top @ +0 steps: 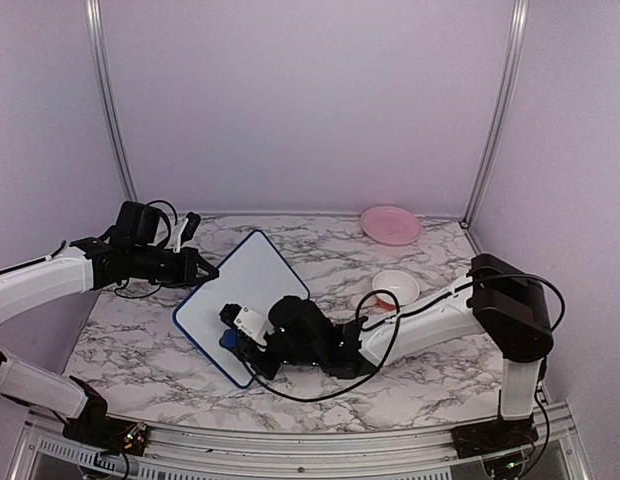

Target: Erase the whiteboard

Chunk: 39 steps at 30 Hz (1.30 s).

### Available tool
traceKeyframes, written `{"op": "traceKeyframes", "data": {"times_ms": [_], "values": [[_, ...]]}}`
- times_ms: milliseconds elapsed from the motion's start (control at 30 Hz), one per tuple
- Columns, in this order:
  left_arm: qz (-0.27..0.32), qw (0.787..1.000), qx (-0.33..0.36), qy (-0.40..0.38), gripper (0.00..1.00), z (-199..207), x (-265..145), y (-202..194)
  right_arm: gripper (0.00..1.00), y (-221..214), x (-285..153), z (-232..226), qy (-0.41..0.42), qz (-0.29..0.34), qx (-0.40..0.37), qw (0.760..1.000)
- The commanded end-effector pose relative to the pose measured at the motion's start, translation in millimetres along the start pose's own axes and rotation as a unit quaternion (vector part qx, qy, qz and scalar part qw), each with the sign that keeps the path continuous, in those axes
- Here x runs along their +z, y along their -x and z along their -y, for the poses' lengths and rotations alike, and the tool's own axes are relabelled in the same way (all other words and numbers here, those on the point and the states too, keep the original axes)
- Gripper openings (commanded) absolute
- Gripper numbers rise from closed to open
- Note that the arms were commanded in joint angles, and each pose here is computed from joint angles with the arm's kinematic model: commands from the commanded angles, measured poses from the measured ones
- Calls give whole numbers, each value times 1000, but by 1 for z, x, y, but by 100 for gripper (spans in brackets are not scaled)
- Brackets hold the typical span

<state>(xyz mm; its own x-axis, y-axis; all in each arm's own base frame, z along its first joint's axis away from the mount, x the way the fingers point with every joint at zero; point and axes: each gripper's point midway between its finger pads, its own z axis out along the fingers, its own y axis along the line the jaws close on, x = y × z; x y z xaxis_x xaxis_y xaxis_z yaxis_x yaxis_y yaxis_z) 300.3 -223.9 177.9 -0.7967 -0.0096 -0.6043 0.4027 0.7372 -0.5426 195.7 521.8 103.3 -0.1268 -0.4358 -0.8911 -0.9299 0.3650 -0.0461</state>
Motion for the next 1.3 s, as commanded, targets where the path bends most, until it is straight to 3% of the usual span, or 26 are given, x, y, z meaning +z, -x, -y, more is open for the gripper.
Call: {"op": "traceKeyframes", "data": {"times_ms": [0,200,500,667,833,1133,1267], "values": [[-11,1000,5,11,0,-9,6,-7,0,1,7,-36,55,14,-28,998],[-13,1000,6,7,0,-8,6,-8,0,9,10,-13,28,18,-27,999],[-18,1000,6,5,0,-10,8,-9,0,1,8,72,-54,23,16,998],[-20,1000,6,5,0,-10,9,-10,0,-4,10,98,-75,20,31,997],[-19,1000,5,6,0,-11,9,-9,0,-3,12,90,-53,22,42,997],[-22,1000,5,6,0,-12,11,-10,0,-6,10,13,30,20,12,999],[-25,1000,4,3,0,-11,12,-9,0,0,7,11,34,27,16,999]]}}
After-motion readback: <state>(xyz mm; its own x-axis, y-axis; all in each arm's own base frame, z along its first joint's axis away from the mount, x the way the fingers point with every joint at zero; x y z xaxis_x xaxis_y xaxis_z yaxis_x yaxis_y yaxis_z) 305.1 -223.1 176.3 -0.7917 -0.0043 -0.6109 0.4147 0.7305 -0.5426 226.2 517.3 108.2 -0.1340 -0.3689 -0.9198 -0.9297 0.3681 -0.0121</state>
